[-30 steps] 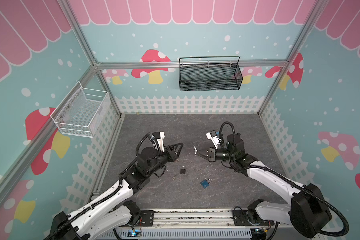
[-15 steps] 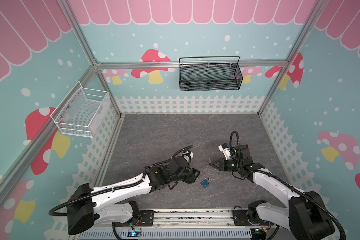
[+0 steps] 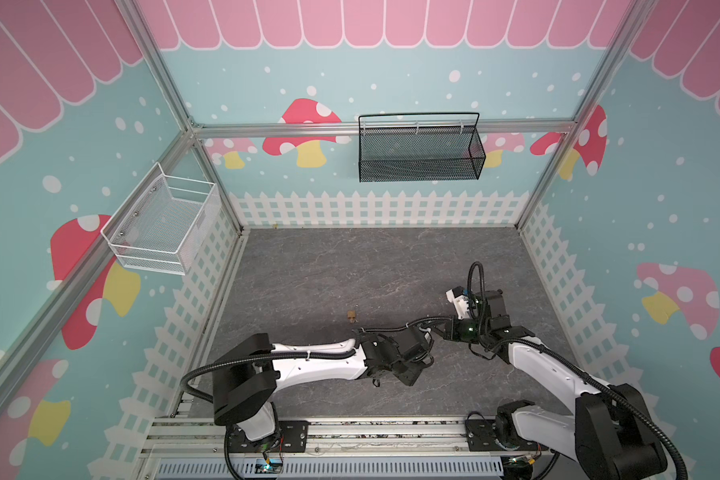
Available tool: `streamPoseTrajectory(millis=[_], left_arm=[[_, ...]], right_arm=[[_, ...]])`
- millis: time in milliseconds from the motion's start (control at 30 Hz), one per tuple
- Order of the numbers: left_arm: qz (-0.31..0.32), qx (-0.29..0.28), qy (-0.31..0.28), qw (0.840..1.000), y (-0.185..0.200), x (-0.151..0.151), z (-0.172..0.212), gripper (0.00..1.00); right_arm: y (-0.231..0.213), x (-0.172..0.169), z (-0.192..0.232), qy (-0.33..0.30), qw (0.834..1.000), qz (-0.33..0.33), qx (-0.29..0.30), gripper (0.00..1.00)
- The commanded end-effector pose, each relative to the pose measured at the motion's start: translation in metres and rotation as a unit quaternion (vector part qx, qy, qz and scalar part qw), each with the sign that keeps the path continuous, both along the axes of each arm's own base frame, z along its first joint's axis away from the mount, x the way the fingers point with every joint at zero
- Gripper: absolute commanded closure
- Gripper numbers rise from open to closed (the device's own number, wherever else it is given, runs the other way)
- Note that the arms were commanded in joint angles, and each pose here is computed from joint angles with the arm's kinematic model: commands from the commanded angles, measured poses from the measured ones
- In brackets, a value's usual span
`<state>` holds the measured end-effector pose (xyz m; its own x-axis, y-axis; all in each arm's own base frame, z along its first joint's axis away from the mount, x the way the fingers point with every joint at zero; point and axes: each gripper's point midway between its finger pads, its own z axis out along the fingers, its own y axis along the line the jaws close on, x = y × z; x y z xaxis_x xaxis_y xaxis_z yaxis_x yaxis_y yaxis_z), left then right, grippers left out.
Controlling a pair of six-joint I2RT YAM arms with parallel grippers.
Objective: Unlock with the key
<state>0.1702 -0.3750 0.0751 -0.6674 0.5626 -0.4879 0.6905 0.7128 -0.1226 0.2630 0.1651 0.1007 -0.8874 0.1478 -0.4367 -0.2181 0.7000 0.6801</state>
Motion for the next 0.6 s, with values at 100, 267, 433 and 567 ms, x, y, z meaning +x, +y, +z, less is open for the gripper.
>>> streamPoseTrajectory(millis=[100,267,433,567], left_arm=[[-0.030,0.064,-0.011,0.997,-0.004,0.005,-0.021,0.33],[-0.031,0.091,-0.012,0.995,-0.008,0.010,-0.034,0.33],[-0.030,0.103,0.006,0.994,-0.011,0.008,-0.046,0.33],[-0.027,0.121,0.014,0.992,-0.007,0.007,-0.055,0.35]], right_arm=[[-0.010,0.000,-0.003,-0.010,1.000,-0.014,-0.014,1.00],[-0.013,0.001,-0.002,-0.009,1.000,-0.016,-0.010,1.00],[-0.015,0.002,-0.003,-0.004,1.000,-0.019,-0.005,1.00],[-0.018,0.002,-0.006,-0.003,1.000,-0.026,-0.008,1.00]])
